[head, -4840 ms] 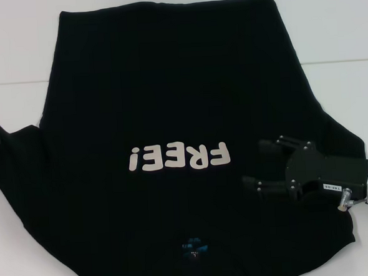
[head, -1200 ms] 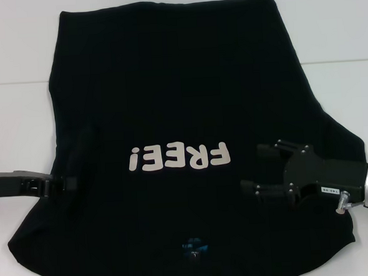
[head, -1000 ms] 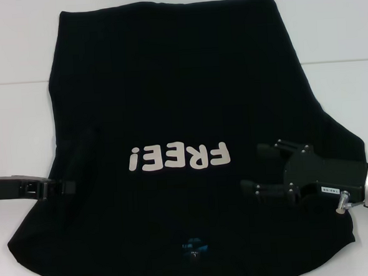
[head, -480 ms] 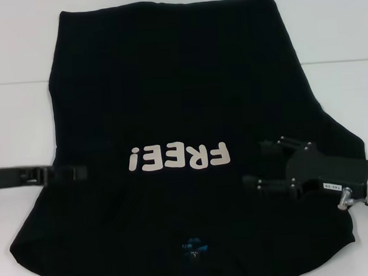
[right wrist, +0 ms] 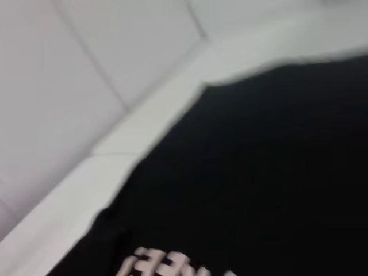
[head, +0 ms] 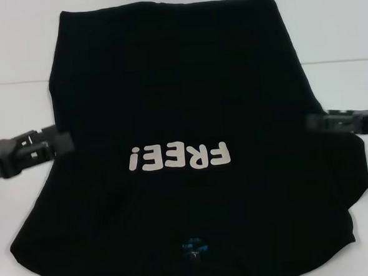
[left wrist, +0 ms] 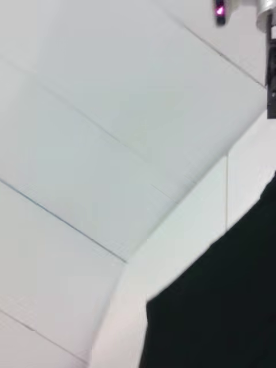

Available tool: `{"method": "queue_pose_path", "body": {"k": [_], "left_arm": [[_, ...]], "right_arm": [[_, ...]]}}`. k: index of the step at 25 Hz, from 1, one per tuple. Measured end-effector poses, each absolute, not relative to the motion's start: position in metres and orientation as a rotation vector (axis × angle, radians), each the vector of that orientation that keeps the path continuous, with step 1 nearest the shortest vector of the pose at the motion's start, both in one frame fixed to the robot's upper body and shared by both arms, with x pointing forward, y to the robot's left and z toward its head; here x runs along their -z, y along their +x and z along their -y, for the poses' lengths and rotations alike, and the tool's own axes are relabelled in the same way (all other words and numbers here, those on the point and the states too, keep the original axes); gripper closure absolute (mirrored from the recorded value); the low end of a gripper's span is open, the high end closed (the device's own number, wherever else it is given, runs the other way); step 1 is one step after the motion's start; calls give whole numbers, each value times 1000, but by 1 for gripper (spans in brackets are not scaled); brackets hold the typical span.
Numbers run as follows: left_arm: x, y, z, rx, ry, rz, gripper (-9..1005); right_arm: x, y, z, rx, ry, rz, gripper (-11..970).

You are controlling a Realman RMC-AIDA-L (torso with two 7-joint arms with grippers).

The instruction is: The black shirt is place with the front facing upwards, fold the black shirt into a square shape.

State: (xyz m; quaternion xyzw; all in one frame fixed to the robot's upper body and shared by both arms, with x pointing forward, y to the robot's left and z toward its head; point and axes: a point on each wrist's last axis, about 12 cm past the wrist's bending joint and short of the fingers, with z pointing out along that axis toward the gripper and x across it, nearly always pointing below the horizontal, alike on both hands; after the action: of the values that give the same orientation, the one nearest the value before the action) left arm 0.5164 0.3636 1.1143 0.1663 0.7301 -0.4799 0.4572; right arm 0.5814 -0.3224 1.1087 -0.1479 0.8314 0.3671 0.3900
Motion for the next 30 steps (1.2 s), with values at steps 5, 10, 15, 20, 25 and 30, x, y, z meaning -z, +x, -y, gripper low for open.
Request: {"method": "queue_pose_path", "body": {"k": [5,10,15,20,25,30], "left_arm": [[-1104,509,-357,1157,513,-1829,76],[-1100,506,-354,1134,605,-1841,79],[-1097,506,-352,1108,640,-1836,83],[-1098,508,-351,1100,647,-1830,86],[-1097,510,-351,1085,646,-1838,87],[-1096,510,-352,1077,644,-1840,87]], "right_arm": [[-1131,592,347,-931,-168,-2414,35],[-1140,597,345,-839,-45,-2669,35],[-1132,600,342,-705,-12,-2787,36],[-1127,603,345,-655,37,-2779,36],[-1118,609,335,-655,35,-2783,36],[-1113,616,325,-638,15,-2779,37]]}}
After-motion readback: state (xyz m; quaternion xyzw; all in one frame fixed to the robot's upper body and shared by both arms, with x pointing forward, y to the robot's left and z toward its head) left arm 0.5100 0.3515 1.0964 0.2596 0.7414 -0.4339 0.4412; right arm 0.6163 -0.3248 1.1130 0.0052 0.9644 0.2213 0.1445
